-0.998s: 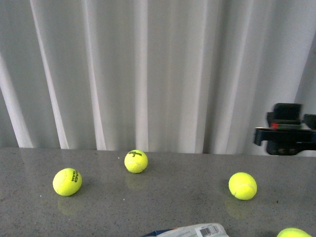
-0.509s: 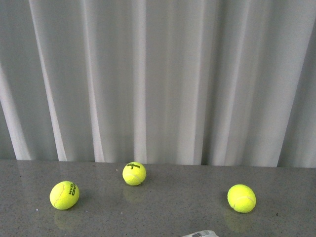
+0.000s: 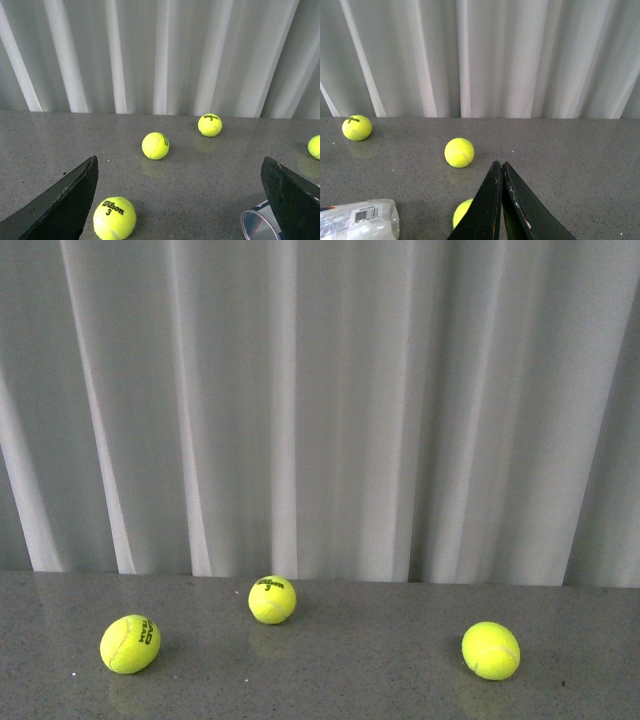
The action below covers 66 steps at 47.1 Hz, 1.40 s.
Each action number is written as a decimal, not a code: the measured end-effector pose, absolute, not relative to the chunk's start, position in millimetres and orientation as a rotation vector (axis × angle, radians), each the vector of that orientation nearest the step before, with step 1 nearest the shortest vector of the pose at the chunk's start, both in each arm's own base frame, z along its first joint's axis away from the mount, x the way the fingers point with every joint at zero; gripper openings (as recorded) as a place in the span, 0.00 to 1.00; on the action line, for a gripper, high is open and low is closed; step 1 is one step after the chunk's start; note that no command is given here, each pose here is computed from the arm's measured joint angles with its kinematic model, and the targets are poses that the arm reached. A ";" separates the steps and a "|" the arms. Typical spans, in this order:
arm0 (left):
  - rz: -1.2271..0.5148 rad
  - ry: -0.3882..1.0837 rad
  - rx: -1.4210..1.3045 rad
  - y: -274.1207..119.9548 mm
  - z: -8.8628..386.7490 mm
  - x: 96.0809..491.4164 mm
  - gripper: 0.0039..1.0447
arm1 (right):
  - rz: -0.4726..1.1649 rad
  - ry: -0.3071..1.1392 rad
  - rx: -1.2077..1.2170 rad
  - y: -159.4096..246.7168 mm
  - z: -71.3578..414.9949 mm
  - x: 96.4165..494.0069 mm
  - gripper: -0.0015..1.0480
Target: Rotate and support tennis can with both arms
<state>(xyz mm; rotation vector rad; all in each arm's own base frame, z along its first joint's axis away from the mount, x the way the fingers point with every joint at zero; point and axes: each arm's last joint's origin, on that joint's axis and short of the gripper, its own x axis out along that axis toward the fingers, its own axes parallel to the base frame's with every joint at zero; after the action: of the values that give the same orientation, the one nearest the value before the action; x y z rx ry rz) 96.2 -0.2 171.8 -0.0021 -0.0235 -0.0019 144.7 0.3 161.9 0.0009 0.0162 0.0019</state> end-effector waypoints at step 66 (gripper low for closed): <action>-0.002 -0.024 -0.002 -0.2 171.9 96.2 0.94 | 0.004 -0.001 0.001 0.3 164.9 97.7 0.03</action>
<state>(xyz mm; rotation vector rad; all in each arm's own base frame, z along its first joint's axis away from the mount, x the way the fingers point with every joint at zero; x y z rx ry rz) 96.2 -0.2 171.9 -0.0021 -0.0242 -0.0019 97.7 0.3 164.9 0.0006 -0.0013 0.0042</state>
